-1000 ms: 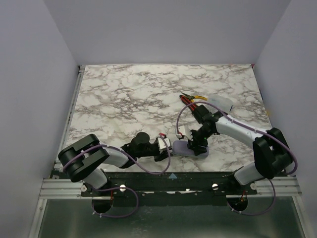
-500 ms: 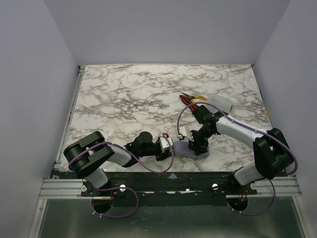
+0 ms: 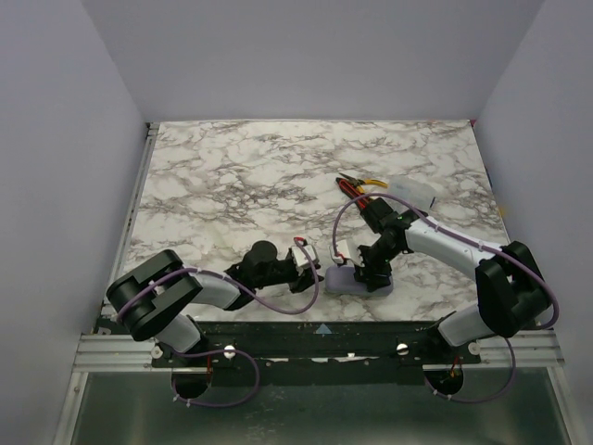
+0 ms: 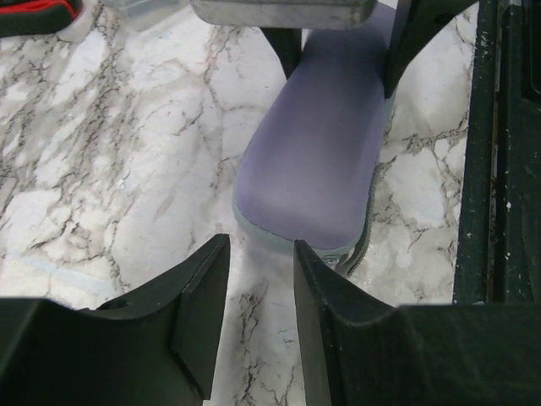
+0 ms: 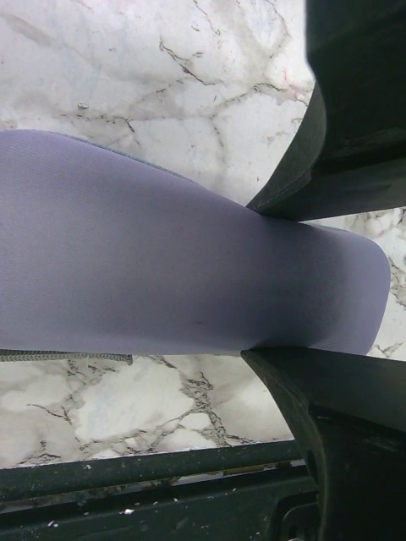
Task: Open the umbrella
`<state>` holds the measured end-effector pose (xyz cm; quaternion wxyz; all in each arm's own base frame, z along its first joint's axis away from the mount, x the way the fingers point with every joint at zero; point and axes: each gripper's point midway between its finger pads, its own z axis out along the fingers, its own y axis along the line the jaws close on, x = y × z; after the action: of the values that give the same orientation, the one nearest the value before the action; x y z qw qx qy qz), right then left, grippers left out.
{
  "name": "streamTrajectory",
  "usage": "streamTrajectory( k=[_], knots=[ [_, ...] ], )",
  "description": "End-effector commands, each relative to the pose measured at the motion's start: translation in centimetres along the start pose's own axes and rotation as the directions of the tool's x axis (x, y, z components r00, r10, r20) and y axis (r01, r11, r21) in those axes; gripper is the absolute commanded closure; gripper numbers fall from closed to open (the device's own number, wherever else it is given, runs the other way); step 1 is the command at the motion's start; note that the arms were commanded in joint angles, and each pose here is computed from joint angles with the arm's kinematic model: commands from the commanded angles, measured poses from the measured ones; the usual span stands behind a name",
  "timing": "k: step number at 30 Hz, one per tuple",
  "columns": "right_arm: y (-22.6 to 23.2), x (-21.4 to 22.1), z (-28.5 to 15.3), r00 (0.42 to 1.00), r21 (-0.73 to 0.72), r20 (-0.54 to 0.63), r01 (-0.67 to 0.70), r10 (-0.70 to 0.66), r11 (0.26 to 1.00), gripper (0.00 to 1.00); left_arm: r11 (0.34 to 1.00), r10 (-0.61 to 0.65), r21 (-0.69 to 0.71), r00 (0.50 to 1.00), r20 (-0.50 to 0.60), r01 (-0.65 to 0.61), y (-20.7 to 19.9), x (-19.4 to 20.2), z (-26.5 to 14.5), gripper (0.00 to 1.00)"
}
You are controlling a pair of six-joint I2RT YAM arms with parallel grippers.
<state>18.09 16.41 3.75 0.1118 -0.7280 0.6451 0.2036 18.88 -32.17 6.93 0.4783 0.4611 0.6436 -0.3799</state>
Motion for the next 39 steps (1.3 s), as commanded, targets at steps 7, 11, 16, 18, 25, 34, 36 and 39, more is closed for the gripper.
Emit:
streamTrajectory(
  k=[7,11,16,18,25,34,36,39],
  knots=[
    [2.2,2.5,0.4,0.995,-0.074,-0.098,-0.040,0.032,0.996,0.46,0.997,-0.073,0.009,0.994,-0.078,0.073,-1.4,2.2,1.1,0.64],
    [2.3,2.6,0.3,0.995,-0.081,-0.093,-0.031,0.023,0.996,0.46,0.996,-0.068,0.047,0.995,-0.073,0.072,-2.6,2.2,1.0,0.63],
    [2.2,2.8,0.2,0.995,-0.083,-0.097,-0.021,0.013,0.996,0.46,0.992,-0.037,0.115,0.996,-0.086,0.047,-4.4,2.6,1.2,0.63],
    [2.2,3.0,0.2,0.995,-0.086,-0.099,-0.019,0.011,0.996,0.46,0.991,-0.036,0.122,0.994,-0.101,0.048,-5.0,3.0,1.2,0.63],
    [2.1,3.5,-0.2,0.995,-0.089,-0.097,-0.013,0.004,0.996,0.46,0.993,-0.046,0.106,0.991,-0.123,0.059,-4.9,3.6,1.5,0.63],
    [2.2,3.1,-0.1,0.997,-0.094,-0.074,-0.019,0.012,0.995,0.46,0.995,-0.058,0.077,0.989,-0.136,0.069,-4.6,4.1,2.4,0.65],
    [2.2,3.1,0.0,0.997,-0.091,-0.071,-0.026,0.020,0.996,0.46,0.995,-0.056,0.079,0.990,-0.128,0.066,-4.7,4.0,2.5,0.66],
    [2.2,3.1,0.1,0.997,-0.089,-0.070,-0.041,0.035,0.995,0.46,0.993,-0.057,0.092,0.992,-0.113,0.068,-5.0,3.6,2.7,0.66]
  ],
)
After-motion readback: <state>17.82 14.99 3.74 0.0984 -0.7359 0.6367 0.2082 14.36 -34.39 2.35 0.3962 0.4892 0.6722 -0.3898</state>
